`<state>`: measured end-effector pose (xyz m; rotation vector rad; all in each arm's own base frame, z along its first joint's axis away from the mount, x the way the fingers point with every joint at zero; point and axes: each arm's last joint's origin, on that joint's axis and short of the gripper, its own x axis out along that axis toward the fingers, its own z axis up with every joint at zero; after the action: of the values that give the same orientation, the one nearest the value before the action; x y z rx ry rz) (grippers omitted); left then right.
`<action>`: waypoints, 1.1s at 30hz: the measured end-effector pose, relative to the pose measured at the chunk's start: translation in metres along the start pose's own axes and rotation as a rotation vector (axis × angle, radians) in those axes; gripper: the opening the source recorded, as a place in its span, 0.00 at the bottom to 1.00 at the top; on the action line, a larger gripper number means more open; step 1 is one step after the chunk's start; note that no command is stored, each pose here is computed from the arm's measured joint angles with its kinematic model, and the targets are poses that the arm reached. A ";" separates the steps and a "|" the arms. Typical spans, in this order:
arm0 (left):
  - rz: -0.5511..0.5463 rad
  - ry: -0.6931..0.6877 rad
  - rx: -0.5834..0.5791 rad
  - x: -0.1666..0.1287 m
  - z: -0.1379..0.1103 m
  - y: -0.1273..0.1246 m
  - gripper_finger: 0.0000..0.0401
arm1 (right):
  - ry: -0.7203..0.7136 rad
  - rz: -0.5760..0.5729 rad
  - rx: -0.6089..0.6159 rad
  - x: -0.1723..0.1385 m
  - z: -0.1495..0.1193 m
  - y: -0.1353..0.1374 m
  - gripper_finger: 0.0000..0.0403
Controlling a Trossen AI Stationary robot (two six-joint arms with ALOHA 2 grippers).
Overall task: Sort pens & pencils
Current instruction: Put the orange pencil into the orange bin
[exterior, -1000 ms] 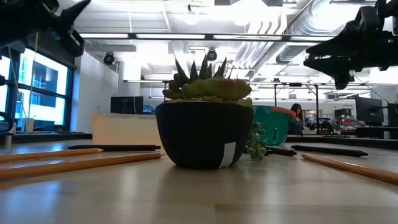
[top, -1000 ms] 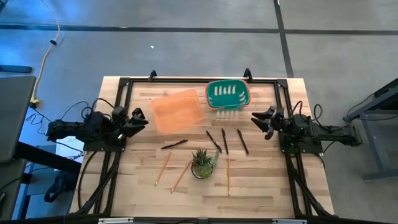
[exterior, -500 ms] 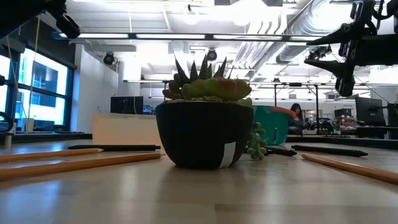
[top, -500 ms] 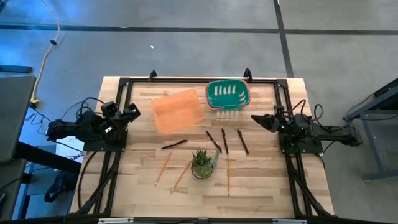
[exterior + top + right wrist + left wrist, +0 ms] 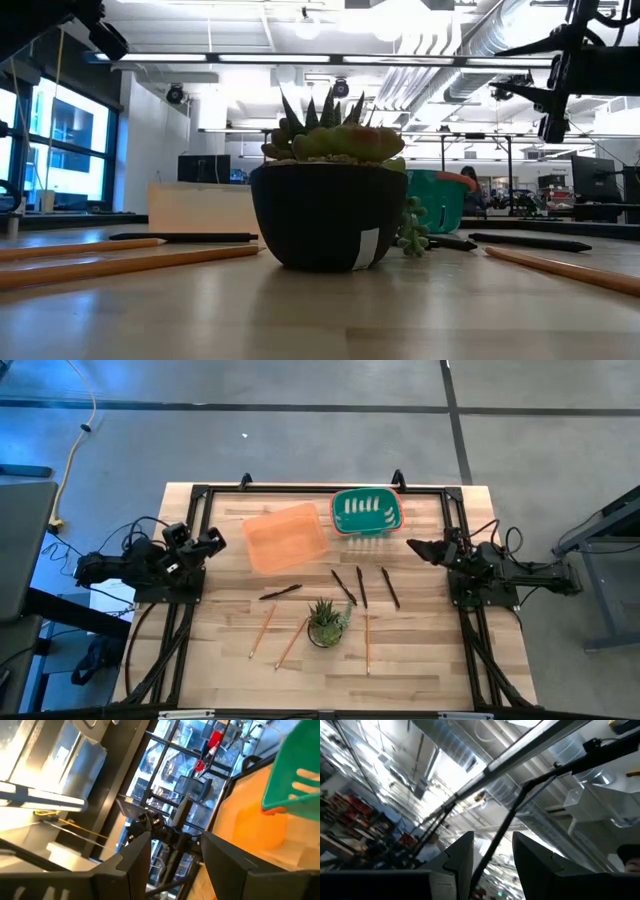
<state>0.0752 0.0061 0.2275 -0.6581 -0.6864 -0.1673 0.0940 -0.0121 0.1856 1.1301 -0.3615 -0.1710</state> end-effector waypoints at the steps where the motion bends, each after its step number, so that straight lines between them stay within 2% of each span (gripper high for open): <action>1: 0.002 0.010 -0.001 0.000 -0.001 0.000 0.30 | 0.010 0.003 -0.001 0.000 0.000 0.000 0.41; 4: 0.021 0.033 -0.011 0.000 -0.003 0.002 0.30 | 0.055 0.006 -0.006 0.000 -0.002 -0.001 0.41; 8: 0.089 0.102 -0.090 -0.001 -0.010 0.008 0.30 | 0.145 0.006 -0.041 0.000 -0.006 -0.004 0.41; 13: 0.250 0.252 -0.112 -0.006 -0.025 0.022 0.30 | 0.253 0.028 -0.087 -0.001 -0.010 -0.005 0.41; 16: 0.377 0.248 -0.051 -0.009 -0.029 0.029 0.30 | 0.297 0.044 -0.084 -0.002 -0.011 -0.005 0.41; 17: 0.390 0.226 -0.067 -0.009 -0.028 0.029 0.30 | 0.299 0.045 -0.084 -0.002 -0.011 -0.005 0.41; 20: 0.371 0.161 -0.185 -0.007 -0.025 0.026 0.30 | 0.292 0.032 -0.021 -0.002 -0.011 -0.005 0.41; 24: 0.201 0.230 -0.300 -0.004 -0.023 0.018 0.30 | 0.274 0.054 0.008 -0.001 -0.010 -0.003 0.41; 28: 0.198 0.318 -0.484 -0.004 -0.028 0.018 0.30 | 0.198 0.183 -0.109 -0.001 -0.004 0.009 0.41; 33: 0.256 0.393 -0.586 -0.002 -0.040 0.019 0.30 | 0.066 0.345 -0.278 -0.004 0.004 0.024 0.41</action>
<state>0.1016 -0.0035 0.1929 -1.2278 -0.1596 -0.2554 0.0878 -0.0047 0.2082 0.7840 -0.4532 0.1170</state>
